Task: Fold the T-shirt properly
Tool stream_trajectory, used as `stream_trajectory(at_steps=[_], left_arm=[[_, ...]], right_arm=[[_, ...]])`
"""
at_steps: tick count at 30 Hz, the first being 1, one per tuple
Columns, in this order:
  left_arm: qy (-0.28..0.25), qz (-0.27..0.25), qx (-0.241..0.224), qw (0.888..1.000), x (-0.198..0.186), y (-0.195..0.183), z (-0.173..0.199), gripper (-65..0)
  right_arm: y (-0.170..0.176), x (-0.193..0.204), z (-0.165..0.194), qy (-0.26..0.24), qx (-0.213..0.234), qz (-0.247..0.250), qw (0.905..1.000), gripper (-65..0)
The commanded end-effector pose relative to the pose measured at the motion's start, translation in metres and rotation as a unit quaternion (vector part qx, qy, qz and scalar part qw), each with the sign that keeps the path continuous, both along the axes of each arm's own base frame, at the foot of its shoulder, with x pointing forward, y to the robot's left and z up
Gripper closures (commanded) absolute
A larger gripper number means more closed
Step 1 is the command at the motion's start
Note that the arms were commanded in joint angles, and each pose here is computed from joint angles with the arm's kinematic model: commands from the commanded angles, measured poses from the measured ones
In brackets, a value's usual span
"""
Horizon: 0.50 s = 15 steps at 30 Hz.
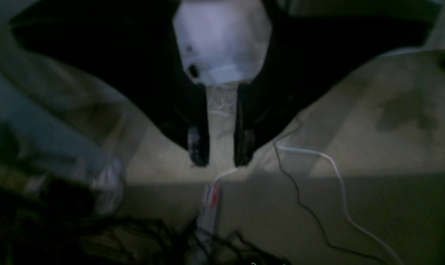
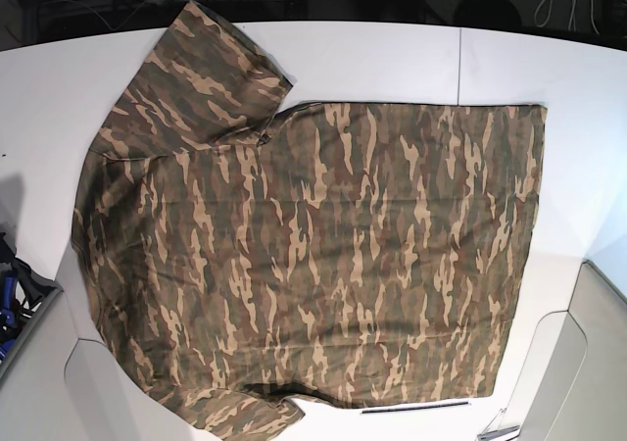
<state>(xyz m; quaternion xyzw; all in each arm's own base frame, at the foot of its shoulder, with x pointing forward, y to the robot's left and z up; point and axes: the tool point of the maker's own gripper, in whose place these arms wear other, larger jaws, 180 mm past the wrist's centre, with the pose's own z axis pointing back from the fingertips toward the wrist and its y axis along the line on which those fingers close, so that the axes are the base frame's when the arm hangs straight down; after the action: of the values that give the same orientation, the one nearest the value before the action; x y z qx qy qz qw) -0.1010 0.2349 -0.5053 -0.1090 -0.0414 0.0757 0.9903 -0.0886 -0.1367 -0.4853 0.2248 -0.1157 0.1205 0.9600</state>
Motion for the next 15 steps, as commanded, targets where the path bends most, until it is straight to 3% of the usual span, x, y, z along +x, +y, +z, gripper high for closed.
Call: stream_trajectory(at_steps=[1,9,15], left_arm=[[-0.013,-0.003,0.000,1.000,0.003,0.006,0.012,-15.3],[-0.117,-0.025,-0.034,0.992,0.073,0.016,0.080,-15.3],[-0.196,-0.011,-0.001,0.980,0.118,0.043,0.123,-15.3]], right_arm=[[0.000,0.002,0.012,-0.006,0.009,-0.005,0.9999,-5.1],[-0.002,0.061,0.066,-0.045,0.037,-0.056,0.9968,-5.1],[-0.005,0.113,0.101,-0.125,0.053,-0.076,0.9878,-5.1]])
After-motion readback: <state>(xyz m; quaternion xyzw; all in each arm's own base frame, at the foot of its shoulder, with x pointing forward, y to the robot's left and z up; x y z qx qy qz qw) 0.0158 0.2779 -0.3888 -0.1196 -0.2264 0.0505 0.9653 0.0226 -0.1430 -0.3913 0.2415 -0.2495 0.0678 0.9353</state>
